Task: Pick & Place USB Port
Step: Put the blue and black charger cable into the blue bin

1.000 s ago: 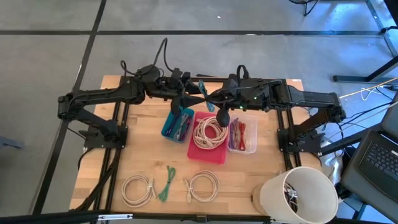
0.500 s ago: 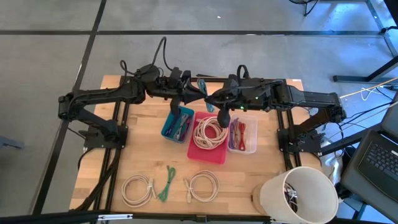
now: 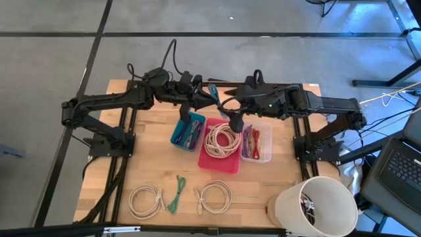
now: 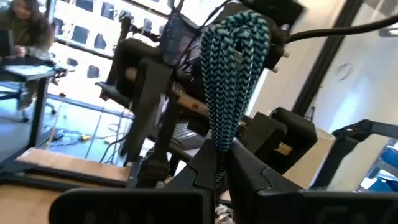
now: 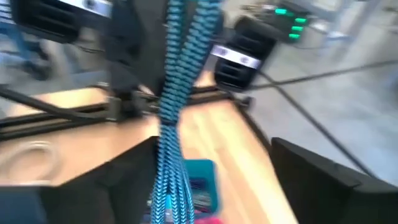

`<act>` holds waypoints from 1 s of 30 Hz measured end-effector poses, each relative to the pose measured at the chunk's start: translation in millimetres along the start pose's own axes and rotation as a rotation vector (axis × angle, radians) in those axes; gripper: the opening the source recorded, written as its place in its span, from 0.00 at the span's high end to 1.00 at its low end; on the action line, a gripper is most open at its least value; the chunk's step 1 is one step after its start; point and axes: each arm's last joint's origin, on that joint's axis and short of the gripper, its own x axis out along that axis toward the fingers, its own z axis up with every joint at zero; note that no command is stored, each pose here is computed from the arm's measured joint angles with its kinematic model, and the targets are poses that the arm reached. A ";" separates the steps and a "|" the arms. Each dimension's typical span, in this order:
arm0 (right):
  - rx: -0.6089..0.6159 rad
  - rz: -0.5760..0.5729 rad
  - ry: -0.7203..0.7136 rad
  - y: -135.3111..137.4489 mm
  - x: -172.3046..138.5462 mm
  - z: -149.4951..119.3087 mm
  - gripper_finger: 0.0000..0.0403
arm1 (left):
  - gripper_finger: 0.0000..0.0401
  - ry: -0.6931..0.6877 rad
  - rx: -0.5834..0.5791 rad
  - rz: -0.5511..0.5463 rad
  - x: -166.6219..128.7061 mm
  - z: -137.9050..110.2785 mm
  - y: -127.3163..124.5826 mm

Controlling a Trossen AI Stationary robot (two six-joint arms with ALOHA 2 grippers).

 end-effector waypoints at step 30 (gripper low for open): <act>0.027 -0.523 0.298 -40.1 -63.1 -12.7 0.10 | 0.97 0.735 -0.544 0.947 -47.6 -89.2 57.3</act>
